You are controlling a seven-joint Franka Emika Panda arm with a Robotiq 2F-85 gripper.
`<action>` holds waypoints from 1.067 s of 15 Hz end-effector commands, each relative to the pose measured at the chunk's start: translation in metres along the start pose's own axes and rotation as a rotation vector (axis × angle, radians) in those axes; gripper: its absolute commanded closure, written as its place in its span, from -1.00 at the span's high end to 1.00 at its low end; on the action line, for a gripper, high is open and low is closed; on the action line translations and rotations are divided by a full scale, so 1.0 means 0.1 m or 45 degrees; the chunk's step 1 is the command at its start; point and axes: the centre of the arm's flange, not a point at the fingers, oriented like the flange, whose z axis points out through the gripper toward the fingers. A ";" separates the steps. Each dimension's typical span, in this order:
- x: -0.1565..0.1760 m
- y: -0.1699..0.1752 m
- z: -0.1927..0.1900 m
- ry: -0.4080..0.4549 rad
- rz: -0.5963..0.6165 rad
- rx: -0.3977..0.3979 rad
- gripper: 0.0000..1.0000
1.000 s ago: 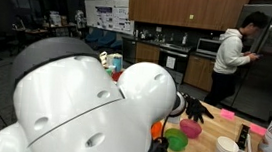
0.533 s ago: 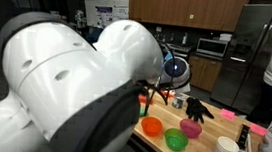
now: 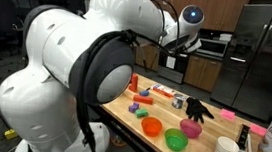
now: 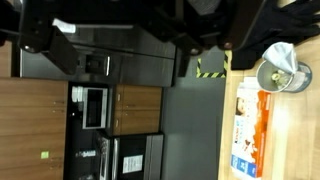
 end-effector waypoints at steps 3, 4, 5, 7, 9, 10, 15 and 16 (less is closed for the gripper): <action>-0.12 -1.23 0.34 -0.312 -0.211 -0.083 1.00; -0.20 -1.36 0.39 -0.378 -0.243 -0.107 1.00; -0.27 -1.48 0.45 -0.435 -0.277 -0.124 1.00; -0.39 -1.62 0.56 -0.546 -0.327 -0.168 1.00; -0.46 -1.66 0.69 -0.618 -0.336 -0.190 1.00; -0.47 -1.66 0.75 -0.641 -0.332 -0.195 1.00; -0.51 -1.31 0.97 -0.639 -0.226 -0.157 1.00; -0.49 -1.25 0.99 -0.626 -0.189 -0.141 1.00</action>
